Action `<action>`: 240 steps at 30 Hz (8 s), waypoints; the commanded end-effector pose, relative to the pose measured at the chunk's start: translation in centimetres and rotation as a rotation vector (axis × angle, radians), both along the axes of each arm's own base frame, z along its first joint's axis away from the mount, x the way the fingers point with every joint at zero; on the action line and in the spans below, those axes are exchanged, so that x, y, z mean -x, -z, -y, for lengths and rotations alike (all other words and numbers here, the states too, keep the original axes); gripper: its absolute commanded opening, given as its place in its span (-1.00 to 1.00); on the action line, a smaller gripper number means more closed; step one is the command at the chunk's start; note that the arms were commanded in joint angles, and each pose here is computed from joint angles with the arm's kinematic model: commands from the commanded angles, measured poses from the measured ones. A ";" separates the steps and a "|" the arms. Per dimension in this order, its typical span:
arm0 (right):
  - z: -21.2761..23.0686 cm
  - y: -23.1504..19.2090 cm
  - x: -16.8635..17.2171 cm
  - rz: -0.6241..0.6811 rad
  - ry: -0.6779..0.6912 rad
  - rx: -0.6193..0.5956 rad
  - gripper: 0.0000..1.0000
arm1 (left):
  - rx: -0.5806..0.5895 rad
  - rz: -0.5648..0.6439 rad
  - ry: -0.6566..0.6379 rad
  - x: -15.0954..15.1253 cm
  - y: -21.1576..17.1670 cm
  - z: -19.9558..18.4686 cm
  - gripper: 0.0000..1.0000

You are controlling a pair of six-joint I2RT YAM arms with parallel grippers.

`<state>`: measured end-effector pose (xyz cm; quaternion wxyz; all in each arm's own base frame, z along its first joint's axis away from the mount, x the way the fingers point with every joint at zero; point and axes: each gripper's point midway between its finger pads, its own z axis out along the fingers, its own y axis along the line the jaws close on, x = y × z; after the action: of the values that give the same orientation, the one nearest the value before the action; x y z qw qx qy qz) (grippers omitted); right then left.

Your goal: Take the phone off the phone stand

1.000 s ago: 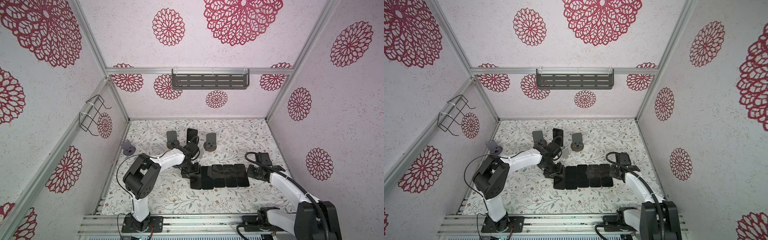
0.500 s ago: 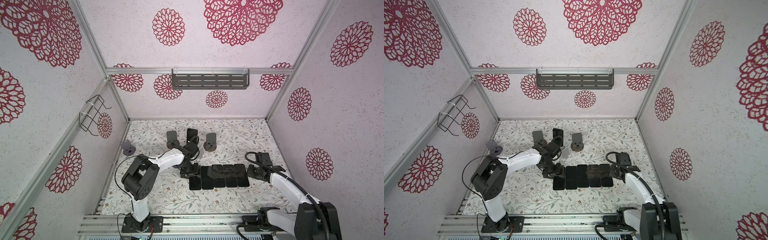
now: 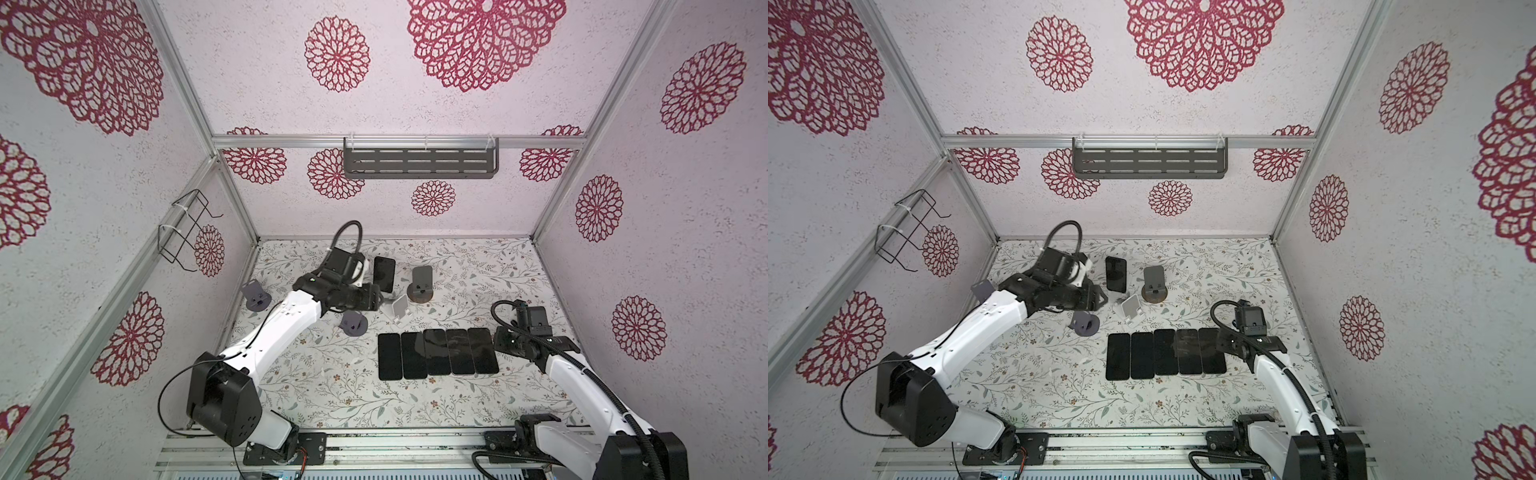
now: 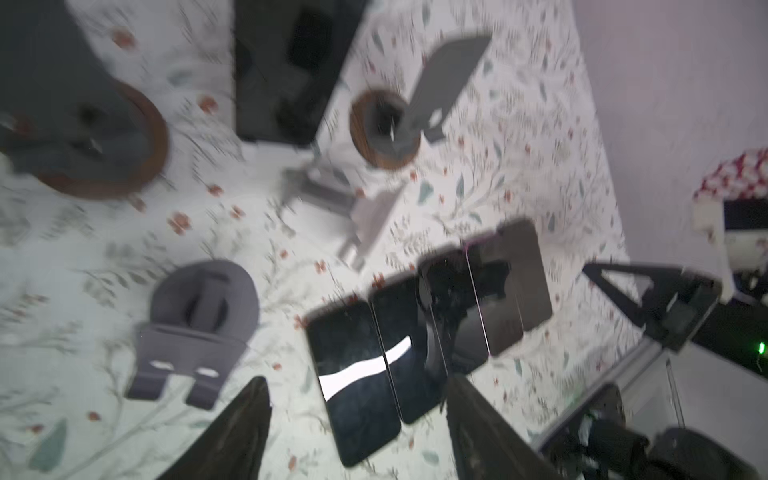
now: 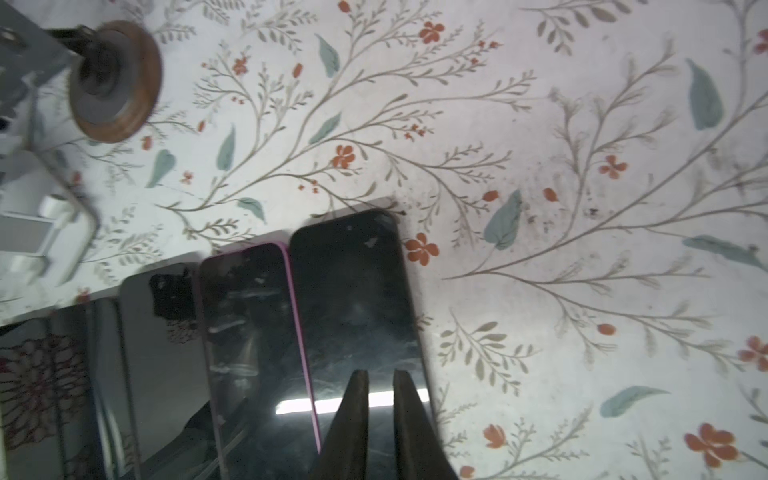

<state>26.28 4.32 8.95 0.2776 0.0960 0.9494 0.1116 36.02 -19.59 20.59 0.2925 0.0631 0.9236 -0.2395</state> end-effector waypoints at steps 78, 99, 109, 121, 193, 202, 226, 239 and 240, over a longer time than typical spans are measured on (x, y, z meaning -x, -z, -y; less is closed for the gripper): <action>-16.7 -11.5 -2.4 0.302 -0.450 -0.342 -0.23 | -0.019 -0.004 0.111 -4.7 -3.5 4.5 -0.19; -29.4 -13.3 -0.9 0.343 -0.783 -0.408 -0.05 | 0.283 -0.166 0.302 2.2 -2.3 6.7 -0.35; -30.3 -12.4 -1.6 0.314 -0.770 -0.428 -0.69 | 0.315 -0.126 0.355 2.3 -2.2 7.4 -0.31; -28.8 -13.7 -1.6 0.325 -0.763 -0.449 -1.00 | 0.454 -0.008 0.398 2.2 -3.1 6.7 0.95; -15.6 -13.9 -2.8 0.331 -0.570 -0.629 0.12 | 0.822 0.134 0.489 4.0 -5.7 9.5 -1.00; -3.6 -7.4 -2.7 0.184 -0.084 -0.169 0.05 | 0.444 -0.032 0.398 5.7 -1.7 8.7 -1.00; 4.3 3.9 -0.8 -0.086 0.221 0.183 -1.00 | 0.043 -0.394 -0.015 13.1 7.3 -1.7 -1.00; 4.4 3.7 -0.5 -0.102 0.204 0.207 -1.00 | -0.032 -0.430 -0.081 10.6 10.7 -1.8 -1.00; 4.5 3.7 -0.5 -0.103 0.205 0.211 -1.00 | -0.037 -0.433 -0.080 10.4 10.9 -1.7 -1.00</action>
<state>26.53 0.52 4.14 0.2334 0.1646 0.9583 -0.0078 23.46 -16.99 8.44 0.0618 -0.0238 0.9769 -0.2030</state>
